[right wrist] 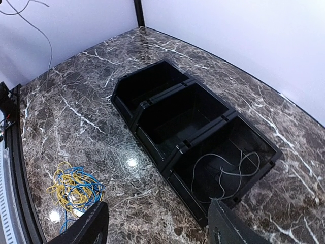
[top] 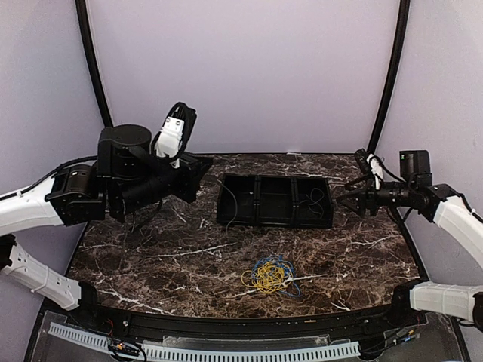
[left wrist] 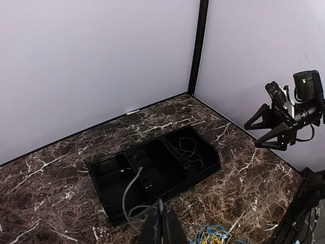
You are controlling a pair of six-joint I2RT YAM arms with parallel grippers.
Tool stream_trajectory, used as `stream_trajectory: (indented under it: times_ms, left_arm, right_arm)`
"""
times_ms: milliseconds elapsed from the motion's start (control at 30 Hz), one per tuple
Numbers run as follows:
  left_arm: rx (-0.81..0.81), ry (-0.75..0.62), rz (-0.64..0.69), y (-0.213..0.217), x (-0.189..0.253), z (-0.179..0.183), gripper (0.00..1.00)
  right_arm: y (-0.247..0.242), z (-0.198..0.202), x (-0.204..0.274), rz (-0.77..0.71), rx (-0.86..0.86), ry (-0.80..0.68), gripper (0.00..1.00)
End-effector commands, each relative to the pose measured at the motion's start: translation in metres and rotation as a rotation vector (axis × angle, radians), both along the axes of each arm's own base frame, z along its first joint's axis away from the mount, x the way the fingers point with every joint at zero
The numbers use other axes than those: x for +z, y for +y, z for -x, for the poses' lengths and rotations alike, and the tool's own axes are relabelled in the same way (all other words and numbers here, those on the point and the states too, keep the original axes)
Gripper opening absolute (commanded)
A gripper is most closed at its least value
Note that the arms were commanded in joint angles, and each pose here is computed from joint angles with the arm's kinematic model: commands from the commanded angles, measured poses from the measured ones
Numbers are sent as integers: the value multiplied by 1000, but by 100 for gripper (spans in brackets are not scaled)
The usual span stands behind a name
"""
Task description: Untangle the cables
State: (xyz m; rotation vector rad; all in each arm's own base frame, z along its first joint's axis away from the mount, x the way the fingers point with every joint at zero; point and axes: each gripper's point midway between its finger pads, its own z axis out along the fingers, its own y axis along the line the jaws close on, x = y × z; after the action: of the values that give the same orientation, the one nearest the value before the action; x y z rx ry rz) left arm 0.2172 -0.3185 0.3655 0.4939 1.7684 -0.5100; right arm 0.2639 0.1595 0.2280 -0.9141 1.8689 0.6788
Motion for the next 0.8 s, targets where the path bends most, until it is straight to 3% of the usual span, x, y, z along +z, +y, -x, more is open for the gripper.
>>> stream_trajectory:
  times_ms: [0,267,533,767]
  left_arm:
    - [-87,20,48,-29,36,-1,0]
    - [-200,67,100,-110,62,-23,0]
    - [-251,56,186,-156,87,-56,0]
    - [-291,91,263,-175,80,-89,0]
  right_arm:
    - [-19,-6,22,-120,-94,-39,69]
    - [-86,-37,19,-82,-410,-85,72]
    - [-89,-37,15,-79,-398,-86,72]
    - [-91,-36,15,-59,-403,-109,72]
